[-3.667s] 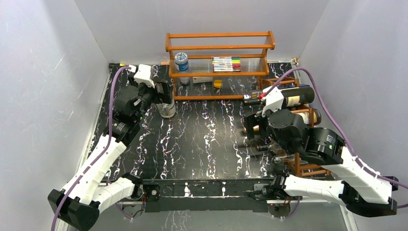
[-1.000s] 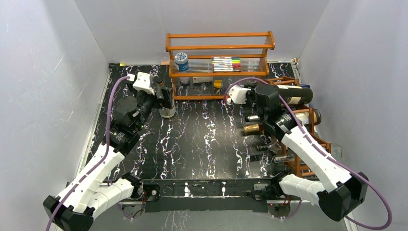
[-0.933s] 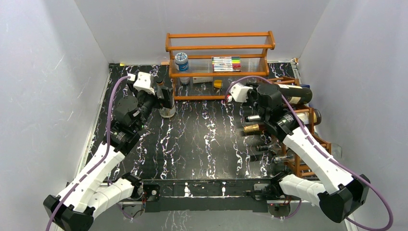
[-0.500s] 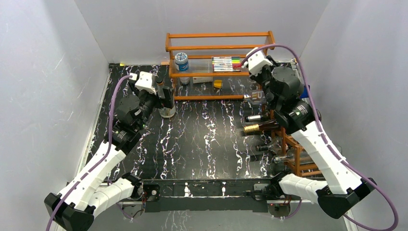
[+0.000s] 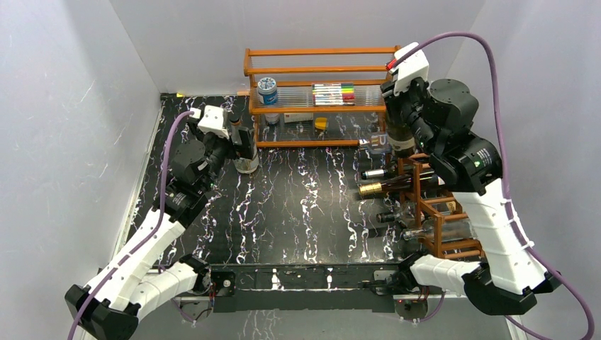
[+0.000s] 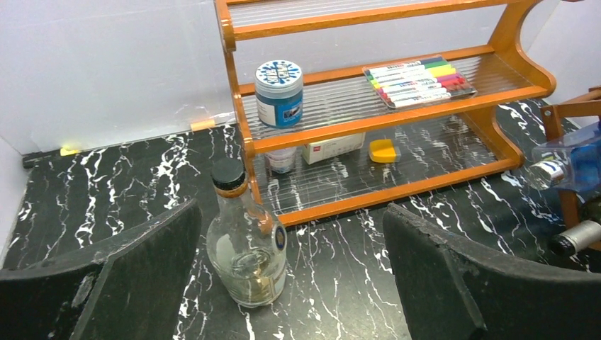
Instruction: Take the wine bottle off the wine rack
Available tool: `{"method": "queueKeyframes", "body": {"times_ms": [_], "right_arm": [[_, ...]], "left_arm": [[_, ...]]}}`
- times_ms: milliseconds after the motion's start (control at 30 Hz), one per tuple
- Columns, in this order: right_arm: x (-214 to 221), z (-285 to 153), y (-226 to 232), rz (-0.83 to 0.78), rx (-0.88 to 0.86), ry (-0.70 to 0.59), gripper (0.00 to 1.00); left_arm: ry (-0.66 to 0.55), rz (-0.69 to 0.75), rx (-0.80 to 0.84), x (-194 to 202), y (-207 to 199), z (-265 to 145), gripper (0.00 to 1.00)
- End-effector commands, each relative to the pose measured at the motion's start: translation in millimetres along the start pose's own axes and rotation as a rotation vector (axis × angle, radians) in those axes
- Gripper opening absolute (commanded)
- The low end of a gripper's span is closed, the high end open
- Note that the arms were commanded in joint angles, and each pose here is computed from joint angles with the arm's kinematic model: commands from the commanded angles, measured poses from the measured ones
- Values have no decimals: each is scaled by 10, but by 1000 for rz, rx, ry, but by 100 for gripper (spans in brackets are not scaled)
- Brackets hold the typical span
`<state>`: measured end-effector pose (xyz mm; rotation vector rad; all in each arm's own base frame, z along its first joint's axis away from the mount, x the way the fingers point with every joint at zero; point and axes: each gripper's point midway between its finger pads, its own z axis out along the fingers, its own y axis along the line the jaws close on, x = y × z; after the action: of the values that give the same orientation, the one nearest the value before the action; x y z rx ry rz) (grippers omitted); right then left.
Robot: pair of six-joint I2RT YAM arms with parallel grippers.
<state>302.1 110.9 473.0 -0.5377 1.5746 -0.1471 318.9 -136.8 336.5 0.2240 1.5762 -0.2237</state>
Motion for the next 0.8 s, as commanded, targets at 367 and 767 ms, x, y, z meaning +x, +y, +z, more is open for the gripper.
{"method": "queueKeyframes", "body": {"times_ms": [367,767], "right_arm": [[-634,388,1206,354,-508,-290,0],[-613,1231,2342,482,-497,-408,0]], "left_arm": [[-100,-27,-344,-278,702,-277,98],[-113,-33,-477,-280,925,-398,98]]}}
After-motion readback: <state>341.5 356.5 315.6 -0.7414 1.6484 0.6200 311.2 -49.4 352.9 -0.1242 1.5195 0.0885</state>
